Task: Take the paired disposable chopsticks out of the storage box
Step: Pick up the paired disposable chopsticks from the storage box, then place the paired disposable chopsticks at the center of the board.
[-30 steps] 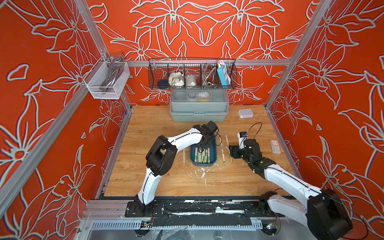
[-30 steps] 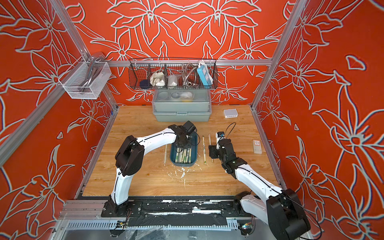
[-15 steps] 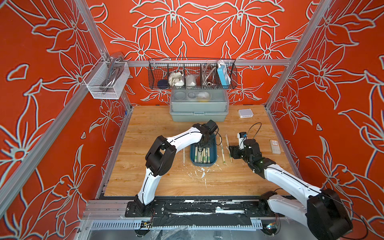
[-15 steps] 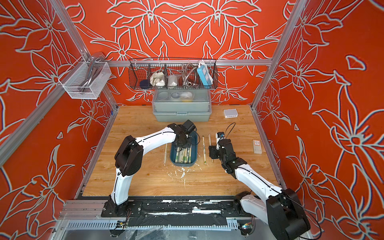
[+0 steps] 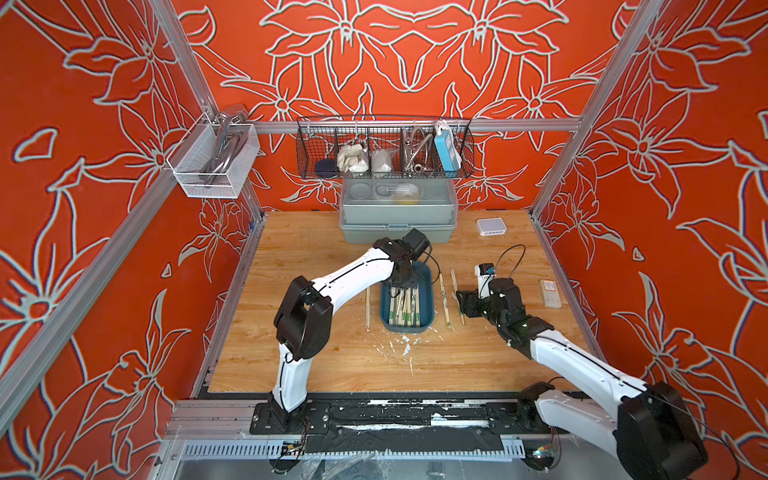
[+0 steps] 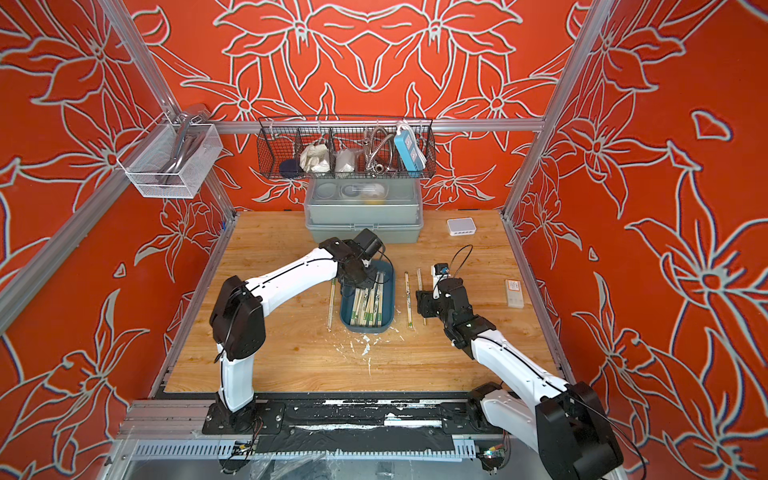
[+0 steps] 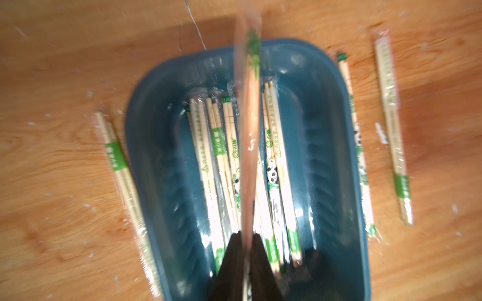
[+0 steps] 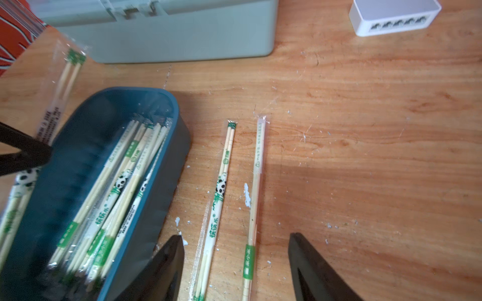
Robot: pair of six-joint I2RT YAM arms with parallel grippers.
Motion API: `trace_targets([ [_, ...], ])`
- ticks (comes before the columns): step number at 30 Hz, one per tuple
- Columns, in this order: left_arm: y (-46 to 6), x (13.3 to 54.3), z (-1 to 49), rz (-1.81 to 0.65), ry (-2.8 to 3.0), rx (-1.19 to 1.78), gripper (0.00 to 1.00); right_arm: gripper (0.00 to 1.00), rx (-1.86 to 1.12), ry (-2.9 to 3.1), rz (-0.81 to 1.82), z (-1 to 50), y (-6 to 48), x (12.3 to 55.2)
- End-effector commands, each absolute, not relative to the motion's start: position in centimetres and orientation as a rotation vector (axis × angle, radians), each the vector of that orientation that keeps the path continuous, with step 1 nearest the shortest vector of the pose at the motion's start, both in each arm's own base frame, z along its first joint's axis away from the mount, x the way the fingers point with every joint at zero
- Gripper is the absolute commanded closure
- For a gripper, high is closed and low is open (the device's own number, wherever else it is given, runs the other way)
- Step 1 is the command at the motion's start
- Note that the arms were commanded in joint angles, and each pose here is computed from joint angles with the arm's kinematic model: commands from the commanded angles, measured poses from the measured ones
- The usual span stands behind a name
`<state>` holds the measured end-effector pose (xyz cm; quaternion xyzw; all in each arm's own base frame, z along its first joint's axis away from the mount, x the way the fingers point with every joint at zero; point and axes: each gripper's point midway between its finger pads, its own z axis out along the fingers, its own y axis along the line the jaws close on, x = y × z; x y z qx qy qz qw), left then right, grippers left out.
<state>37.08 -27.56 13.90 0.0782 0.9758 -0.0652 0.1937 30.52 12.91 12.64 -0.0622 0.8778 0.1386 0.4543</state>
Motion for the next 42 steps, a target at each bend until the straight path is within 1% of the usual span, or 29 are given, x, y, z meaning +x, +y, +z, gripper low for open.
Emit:
trace_targets([
  [1, -25.9, 36.5, 17.3, -0.195, 2.707, 0.227, 0.93, 0.32, -0.177, 2.114, 0.373, 13.6, 13.4, 30.5],
  [6, -22.7, 35.6, 19.0, -0.203, 2.716, 0.187, 0.91, 0.31, -0.211, 2.095, 0.431, 13.9, 14.3, 30.3],
  [9, -20.2, 35.1, 19.0, -0.177, 2.728, 0.15, 0.91, 0.29, -0.257, 2.058, 0.502, 14.4, 15.4, 29.9],
  [12, -18.0, 34.7, 17.8, -0.179, 2.744, 0.088, 0.91, 0.25, -0.301, 1.992, 0.564, 15.2, 16.4, 29.3],
  [17, -15.0, 34.5, 14.5, -0.203, 2.78, -0.027, 0.91, 0.18, -0.395, 1.909, 0.615, 16.2, 18.0, 28.1],
  [21, -13.4, 35.0, 11.7, -0.179, 2.818, -0.079, 0.91, 0.15, -0.458, 1.875, 0.645, 16.6, 19.3, 27.5],
  [26, -12.3, 36.2, 8.8, -0.123, 2.857, -0.115, 0.91, 0.12, -0.521, 1.853, 0.671, 16.7, 20.4, 26.9],
  [32, -12.4, 37.4, 6.6, -0.091, 2.89, -0.111, 0.9, 0.11, -0.557, 1.844, 0.66, 16.7, 21.0, 26.7],
  [42, -12.7, 37.6, 3.2, -0.062, 2.985, -0.106, 0.89, 0.1, -0.523, 1.879, 0.601, 16.3, 20.3, 27.1],
])
